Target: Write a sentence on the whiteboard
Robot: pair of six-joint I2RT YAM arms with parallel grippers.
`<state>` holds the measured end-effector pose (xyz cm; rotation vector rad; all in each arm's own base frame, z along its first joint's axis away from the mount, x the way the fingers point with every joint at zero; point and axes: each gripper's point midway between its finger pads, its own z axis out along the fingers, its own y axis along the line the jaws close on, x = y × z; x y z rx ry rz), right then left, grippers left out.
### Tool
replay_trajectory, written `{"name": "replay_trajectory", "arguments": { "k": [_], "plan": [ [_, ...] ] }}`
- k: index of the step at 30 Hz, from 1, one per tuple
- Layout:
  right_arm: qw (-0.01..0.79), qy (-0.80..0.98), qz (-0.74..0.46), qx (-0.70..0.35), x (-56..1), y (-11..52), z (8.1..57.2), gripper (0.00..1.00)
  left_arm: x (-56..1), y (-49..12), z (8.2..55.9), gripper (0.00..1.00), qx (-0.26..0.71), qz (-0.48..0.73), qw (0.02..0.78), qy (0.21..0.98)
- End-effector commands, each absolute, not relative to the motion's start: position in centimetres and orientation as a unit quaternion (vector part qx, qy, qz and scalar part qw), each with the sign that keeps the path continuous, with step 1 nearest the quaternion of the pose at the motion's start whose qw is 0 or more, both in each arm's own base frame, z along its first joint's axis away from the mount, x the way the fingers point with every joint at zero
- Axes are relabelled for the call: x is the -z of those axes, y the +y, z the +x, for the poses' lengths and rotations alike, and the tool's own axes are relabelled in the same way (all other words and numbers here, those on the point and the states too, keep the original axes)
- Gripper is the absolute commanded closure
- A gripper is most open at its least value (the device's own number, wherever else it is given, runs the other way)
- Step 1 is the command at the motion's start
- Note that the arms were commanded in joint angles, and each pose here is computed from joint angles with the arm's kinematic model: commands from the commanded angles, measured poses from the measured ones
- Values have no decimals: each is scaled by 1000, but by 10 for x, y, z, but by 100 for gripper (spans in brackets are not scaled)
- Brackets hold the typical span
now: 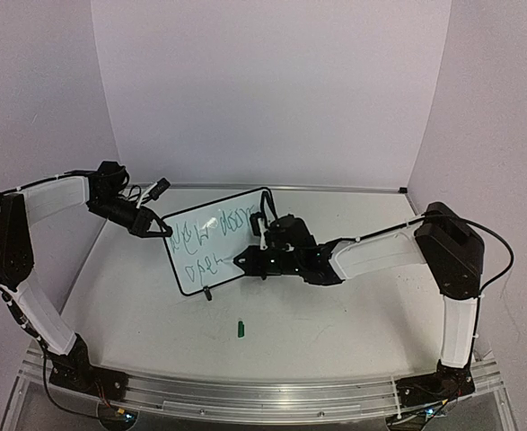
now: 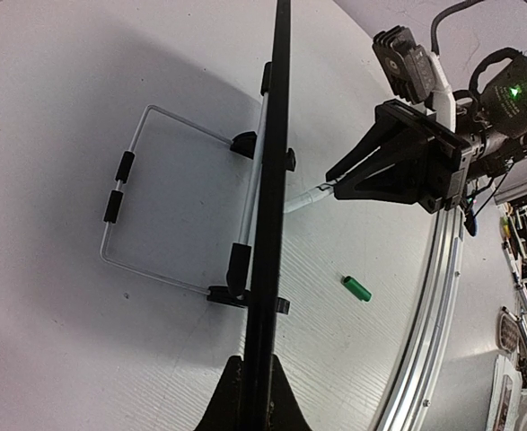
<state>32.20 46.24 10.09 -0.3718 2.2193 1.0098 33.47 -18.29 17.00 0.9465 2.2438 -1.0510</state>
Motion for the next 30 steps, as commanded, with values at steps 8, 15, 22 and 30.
{"name": "replay_trajectory", "arguments": {
  "k": [8,15,22,30],
  "plan": [
    [336,851,-130,-383,-102,454,327,100,-169,-169,351,100,326,345,259,841],
    [356,827,-146,-410,-141,455,322,100,-169,-169,351,100,326,345,260,841],
    [367,820,-146,-413,-152,457,326,100,-169,-169,351,100,325,345,261,841],
    [358,827,-145,-410,-137,463,335,100,-169,-169,351,100,325,345,261,841]
  ]
}}
